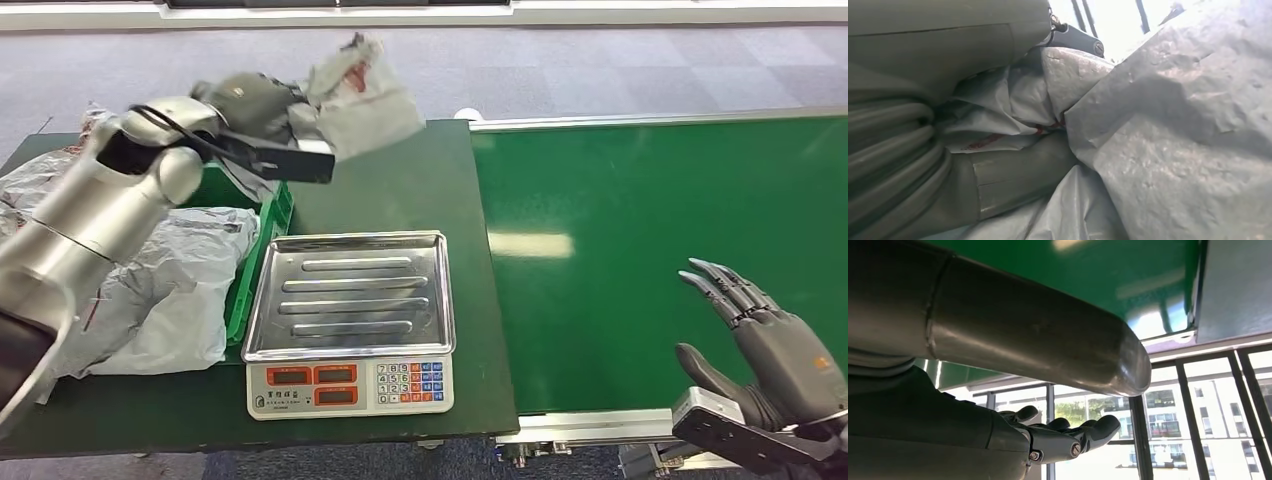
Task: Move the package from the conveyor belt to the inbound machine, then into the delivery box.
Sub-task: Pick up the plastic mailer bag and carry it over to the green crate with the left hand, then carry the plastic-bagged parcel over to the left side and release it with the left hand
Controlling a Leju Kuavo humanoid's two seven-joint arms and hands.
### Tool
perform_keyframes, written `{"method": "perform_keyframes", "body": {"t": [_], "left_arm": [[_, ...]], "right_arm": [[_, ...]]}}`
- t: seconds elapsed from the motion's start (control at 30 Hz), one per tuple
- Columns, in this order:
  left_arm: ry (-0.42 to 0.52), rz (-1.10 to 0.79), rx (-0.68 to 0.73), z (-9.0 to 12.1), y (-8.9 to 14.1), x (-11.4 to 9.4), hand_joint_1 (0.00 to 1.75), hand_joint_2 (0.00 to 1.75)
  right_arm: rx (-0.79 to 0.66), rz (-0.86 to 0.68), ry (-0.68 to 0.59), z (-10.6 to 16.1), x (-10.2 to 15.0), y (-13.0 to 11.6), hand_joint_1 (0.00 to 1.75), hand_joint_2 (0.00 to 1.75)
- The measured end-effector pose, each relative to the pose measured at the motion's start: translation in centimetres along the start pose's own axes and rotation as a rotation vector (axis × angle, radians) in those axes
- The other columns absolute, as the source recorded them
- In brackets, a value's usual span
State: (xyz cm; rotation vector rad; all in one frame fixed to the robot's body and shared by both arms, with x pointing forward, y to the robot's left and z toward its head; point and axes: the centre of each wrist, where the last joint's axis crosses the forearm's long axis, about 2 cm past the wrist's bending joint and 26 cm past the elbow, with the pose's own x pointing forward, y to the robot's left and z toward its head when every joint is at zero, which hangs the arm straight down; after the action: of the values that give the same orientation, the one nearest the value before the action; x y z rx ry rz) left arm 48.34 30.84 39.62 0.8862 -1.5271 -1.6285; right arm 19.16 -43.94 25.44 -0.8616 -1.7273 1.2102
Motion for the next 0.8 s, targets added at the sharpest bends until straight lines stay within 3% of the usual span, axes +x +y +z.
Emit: {"method": "perform_keyframes", "body": {"t": [0.13, 0.3, 0.67, 0.8], "left_arm": [[0.034, -0.072, 0.132, 2.2, 6.5, -0.4, 1.75, 1.75], [0.069, -0.148, 0.209, 4.1, 9.5, -0.5, 1.75, 1.75], [0.128, -0.172, 0.188, 6.7, 9.2, -3.5, 1.75, 1.75], [0.147, -0.139, 0.128, 8.6, 6.3, -6.1, 1.75, 1.75]], "right_arm": [[-0.008, 0.055, 0.008, 0.1, 0.1, 0.3, 0.00, 0.00], [-0.012, 0.061, 0.016, 0.4, 0.5, 0.8, 0.00, 0.00], [-0.006, 0.037, 0.022, 1.2, 1.1, 1.4, 0.00, 0.00], [-0.004, 0.041, 0.025, 1.6, 1.4, 1.9, 0.00, 0.00]]}}
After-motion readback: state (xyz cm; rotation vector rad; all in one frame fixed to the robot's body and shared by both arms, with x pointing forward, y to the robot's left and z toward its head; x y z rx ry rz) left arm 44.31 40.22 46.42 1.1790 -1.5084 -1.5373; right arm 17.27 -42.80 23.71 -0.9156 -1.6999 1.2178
